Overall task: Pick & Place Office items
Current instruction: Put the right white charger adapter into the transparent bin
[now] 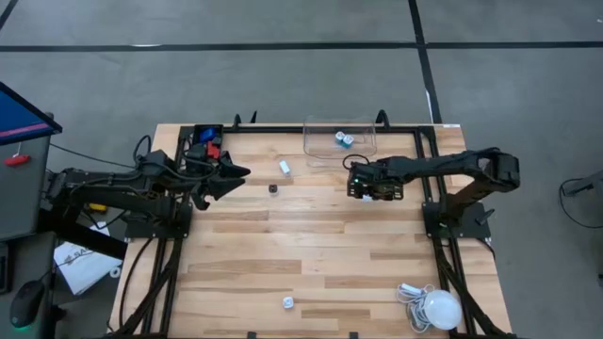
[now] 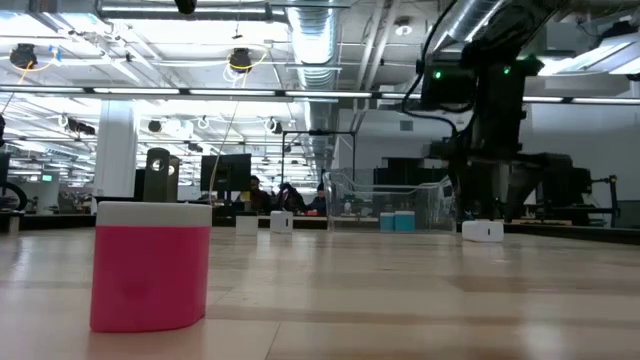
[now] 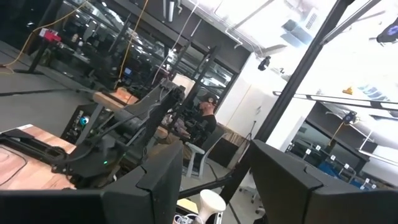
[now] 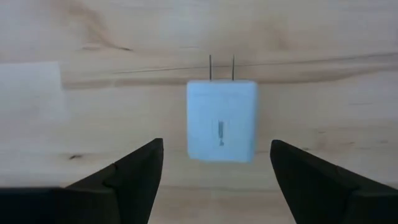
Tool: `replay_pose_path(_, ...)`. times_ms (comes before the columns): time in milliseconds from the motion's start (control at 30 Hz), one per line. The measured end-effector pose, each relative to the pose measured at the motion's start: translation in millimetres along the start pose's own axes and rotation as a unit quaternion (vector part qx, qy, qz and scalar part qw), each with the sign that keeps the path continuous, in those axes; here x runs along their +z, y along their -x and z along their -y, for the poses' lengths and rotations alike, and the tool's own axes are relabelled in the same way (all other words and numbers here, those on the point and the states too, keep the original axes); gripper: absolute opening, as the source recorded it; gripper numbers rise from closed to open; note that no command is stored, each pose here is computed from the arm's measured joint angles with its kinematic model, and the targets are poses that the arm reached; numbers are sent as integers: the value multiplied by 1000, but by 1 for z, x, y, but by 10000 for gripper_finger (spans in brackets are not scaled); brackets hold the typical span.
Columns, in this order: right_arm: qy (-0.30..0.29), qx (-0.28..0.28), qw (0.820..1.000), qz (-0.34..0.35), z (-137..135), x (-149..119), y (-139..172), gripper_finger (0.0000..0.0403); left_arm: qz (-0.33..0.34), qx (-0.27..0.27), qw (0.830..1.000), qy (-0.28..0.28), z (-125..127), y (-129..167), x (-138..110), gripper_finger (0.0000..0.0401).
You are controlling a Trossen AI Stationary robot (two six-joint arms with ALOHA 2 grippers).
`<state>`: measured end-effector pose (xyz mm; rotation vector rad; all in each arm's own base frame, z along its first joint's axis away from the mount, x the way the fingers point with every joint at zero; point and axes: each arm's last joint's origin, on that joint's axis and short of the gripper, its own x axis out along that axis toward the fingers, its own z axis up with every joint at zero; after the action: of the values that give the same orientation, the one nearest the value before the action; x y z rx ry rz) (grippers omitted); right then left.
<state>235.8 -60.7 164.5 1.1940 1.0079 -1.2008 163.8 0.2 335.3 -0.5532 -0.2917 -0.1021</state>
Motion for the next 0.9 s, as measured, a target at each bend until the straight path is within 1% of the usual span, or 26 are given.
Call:
replay_pose_path(267,14,-53,998,-21,0,5,-26,285,16,-5,1000,2,1,0,3,182)
replay_pose_path(367,24,-61,998,-24,-2,5,-32,281,20,-3,1000,2,2,0,3,182)
replay_pose_path(433,28,-63,997,-26,-2,6,-34,269,20,-3,1000,2,2,0,3,182)
replay_pose_path(500,29,-60,997,-25,-3,6,-34,247,20,-3,1000,2,1,0,3,182)
replay_pose_path(667,42,-51,998,-20,-2,10,-32,170,21,-2,1000,1,1,0,3,182)
replay_pose_path(700,44,-50,998,-21,-2,11,-32,165,21,-2,1000,1,1,0,3,182)
replay_pose_path(800,55,-45,997,-27,-2,11,-31,167,20,-2,1000,1,1,0,3,182)
replay_pose_path(867,67,-30,997,-27,-3,6,-26,167,20,-2,1000,1,1,0,3,182)
replay_pose_path(900,72,-13,997,-23,-4,2,-20,167,20,-2,1000,1,1,0,3,182)
